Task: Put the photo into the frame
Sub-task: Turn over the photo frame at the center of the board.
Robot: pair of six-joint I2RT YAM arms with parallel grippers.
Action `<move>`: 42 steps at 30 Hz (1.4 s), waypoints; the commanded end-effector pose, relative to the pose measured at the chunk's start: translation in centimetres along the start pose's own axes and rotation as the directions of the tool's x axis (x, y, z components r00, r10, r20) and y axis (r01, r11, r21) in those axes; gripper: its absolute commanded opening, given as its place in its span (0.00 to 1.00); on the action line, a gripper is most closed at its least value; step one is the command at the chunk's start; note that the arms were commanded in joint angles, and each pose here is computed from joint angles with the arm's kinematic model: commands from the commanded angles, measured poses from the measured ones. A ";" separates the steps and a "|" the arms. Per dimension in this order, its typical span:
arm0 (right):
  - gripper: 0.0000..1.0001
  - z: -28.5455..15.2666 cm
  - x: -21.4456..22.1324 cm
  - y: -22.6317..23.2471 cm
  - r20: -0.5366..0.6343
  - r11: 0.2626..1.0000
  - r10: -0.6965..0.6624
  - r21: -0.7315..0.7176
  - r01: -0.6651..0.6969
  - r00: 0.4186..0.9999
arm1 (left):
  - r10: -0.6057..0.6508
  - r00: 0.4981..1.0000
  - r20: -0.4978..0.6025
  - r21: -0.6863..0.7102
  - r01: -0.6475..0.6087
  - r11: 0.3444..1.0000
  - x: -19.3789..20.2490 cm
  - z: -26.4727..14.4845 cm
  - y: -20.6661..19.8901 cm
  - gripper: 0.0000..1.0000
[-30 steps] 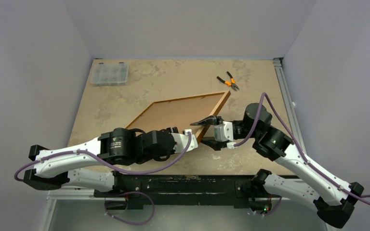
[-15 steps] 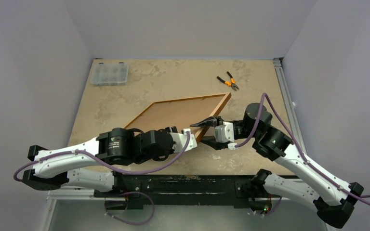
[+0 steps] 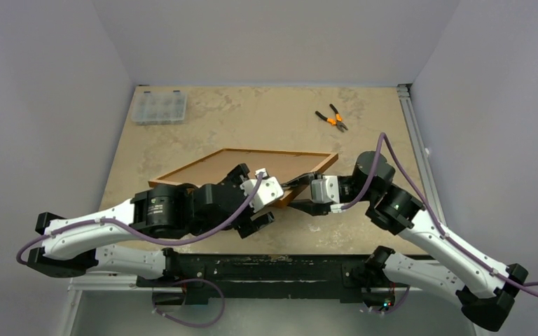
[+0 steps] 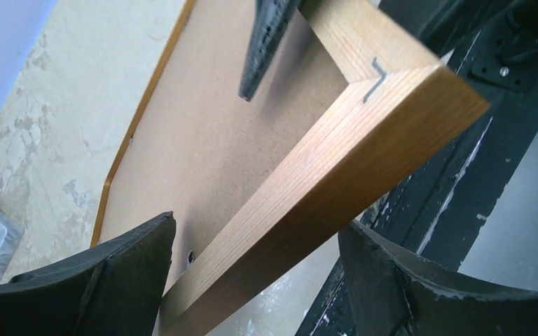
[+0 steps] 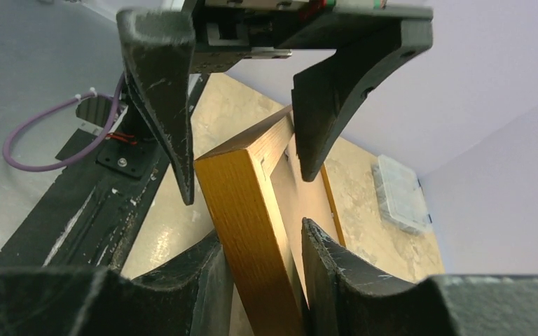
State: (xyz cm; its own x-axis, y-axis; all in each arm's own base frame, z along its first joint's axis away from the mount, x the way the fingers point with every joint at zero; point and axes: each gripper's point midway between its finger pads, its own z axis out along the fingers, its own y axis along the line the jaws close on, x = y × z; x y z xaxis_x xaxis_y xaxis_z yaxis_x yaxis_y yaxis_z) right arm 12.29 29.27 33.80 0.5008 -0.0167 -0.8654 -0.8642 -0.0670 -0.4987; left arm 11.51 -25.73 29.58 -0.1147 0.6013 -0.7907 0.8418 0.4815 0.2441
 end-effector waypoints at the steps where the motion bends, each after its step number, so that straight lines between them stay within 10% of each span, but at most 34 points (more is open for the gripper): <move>1: 0.00 0.1 -1.0 -1.5 0.025 0.996 0.044 0.070 -0.046 0.999 | -0.138 0.973 0.185 -0.027 0.146 0.989 -4.4 -2.9 1.7 0.83; 17: 0.00 1.2 1.2 -3.9 -0.004 0.943 0.270 0.202 -0.264 0.963 | -0.313 0.762 0.568 0.096 0.316 0.944 -11.3 -10.1 4.7 0.91; 42: 0.00 -1.7 8.3 -9.4 0.156 0.413 0.739 0.663 -0.624 0.656 | -0.446 0.826 0.346 0.098 0.441 0.892 -7.5 -1.0 -0.2 0.90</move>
State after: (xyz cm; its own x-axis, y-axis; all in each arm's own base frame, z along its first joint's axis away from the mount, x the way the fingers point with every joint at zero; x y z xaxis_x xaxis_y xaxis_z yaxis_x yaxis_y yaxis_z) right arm 23.57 29.26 31.29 -0.2416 0.0045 -0.9704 -0.7837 0.5887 0.1978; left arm 11.92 -28.54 36.38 -0.2299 0.1167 -0.9662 0.7694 0.6298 -0.1070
